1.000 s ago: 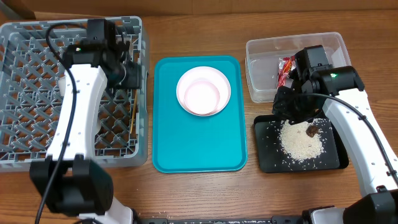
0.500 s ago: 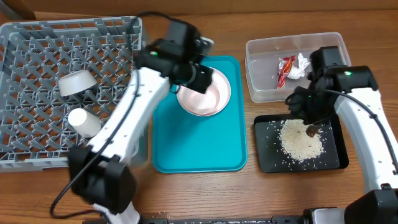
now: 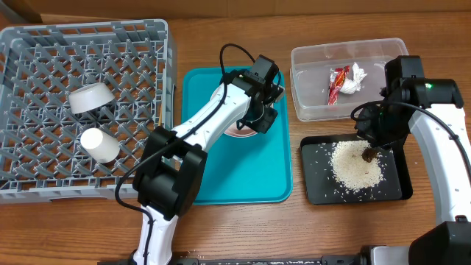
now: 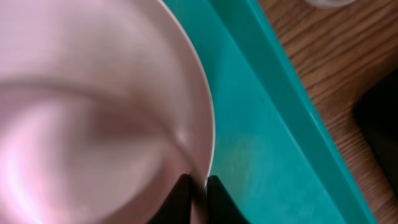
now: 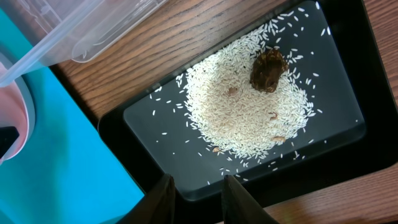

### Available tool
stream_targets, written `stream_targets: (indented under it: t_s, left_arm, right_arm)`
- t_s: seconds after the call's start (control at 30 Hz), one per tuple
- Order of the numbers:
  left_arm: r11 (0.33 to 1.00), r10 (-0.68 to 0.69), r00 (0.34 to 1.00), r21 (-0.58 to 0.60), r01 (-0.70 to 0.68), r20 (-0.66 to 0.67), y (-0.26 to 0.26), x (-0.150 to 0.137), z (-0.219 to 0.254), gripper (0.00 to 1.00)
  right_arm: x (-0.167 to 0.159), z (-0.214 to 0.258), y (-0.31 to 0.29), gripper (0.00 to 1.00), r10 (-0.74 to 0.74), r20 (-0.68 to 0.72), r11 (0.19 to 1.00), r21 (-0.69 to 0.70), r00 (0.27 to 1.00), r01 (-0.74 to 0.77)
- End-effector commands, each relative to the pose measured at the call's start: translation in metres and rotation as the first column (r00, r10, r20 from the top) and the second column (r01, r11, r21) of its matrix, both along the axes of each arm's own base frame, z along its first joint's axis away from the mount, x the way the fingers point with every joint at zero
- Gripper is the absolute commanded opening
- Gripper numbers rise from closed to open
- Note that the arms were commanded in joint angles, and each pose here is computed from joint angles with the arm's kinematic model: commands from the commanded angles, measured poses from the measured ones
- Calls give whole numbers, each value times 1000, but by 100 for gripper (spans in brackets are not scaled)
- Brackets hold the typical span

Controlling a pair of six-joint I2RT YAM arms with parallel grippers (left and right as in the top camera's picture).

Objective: Sort waste into correct bins and load items into the dishwasher
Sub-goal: 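Grasp the pink bowl on the white plate with the left gripper, then place the pink bowl into the dish rack with the left gripper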

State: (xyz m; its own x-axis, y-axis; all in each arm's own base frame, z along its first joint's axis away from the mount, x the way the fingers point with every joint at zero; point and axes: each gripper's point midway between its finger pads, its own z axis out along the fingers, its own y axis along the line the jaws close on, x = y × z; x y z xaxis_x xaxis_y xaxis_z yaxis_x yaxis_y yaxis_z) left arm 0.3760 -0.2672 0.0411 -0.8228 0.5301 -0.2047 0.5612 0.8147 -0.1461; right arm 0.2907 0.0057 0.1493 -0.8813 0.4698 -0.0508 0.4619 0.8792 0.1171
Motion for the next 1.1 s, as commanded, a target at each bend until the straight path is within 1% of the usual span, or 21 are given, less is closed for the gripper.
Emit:
stream_targets:
  t_s: [0.0,0.13,0.2,0.27,0.4,0.47,0.5,0.53,0.6,0.67,0.77,0.8,0.9,1.07]
  left_arm:
    - [1000,1,999,-5,0,36,1,7,14,4]
    - [999,35,992,13,-36,120,15,22,53,4]
    - [997,75,983,17,-79,169,25,29,79,4]
    - [992,127,968,-4,-129,216,39,35,112,4]
    - [969,245,918,-108,-222,313,77,45,180,4]
    - [955,288,901,-165,-246,323,97,47,200,4]
    - [950,292,901,-203,-235,320,106,47,209,4]
    - [944,270,913,-270,-189,307,117,46,220,4]
    - [925,237,928,-358,-126,288,131,46,229,4]
    - [895,225,937,-436,-92,266,146,46,234,4]
    - [836,246,940,-542,-82,236,177,50,239,4]
    - [797,262,938,-600,-77,228,197,54,240,4]
    - [737,300,932,-670,-92,203,225,60,238,4]
    - [639,360,924,-755,-146,126,263,72,219,4]
  right_arm:
    - [2,13,-2,27,3,51,1000,-11,999,-2]
    - [2,13,-2,27,4,49,1000,-12,999,-3]
    - [2,13,-2,27,6,49,1000,-12,999,-6]
    - [2,13,-2,27,6,47,1000,-11,999,-6]
    - [1,13,-2,27,6,46,1000,-12,999,-6]
    - [1,13,-2,27,7,46,1000,-12,999,-6]
    - [1,13,-2,27,6,46,1000,-12,999,-6]
    - [1,13,-2,27,6,46,1000,-12,999,-6]
    - [1,13,-2,27,6,46,1000,-11,999,-6]
    - [1,13,-2,27,6,46,1000,-11,999,-6]
    - [0,13,-2,27,6,42,1000,-11,999,-6]
    - [0,13,-2,27,7,40,1000,-12,999,-6]
    - [0,13,-2,27,7,40,1000,-12,999,-6]
    - [0,13,-2,27,6,40,1000,-11,999,-6]
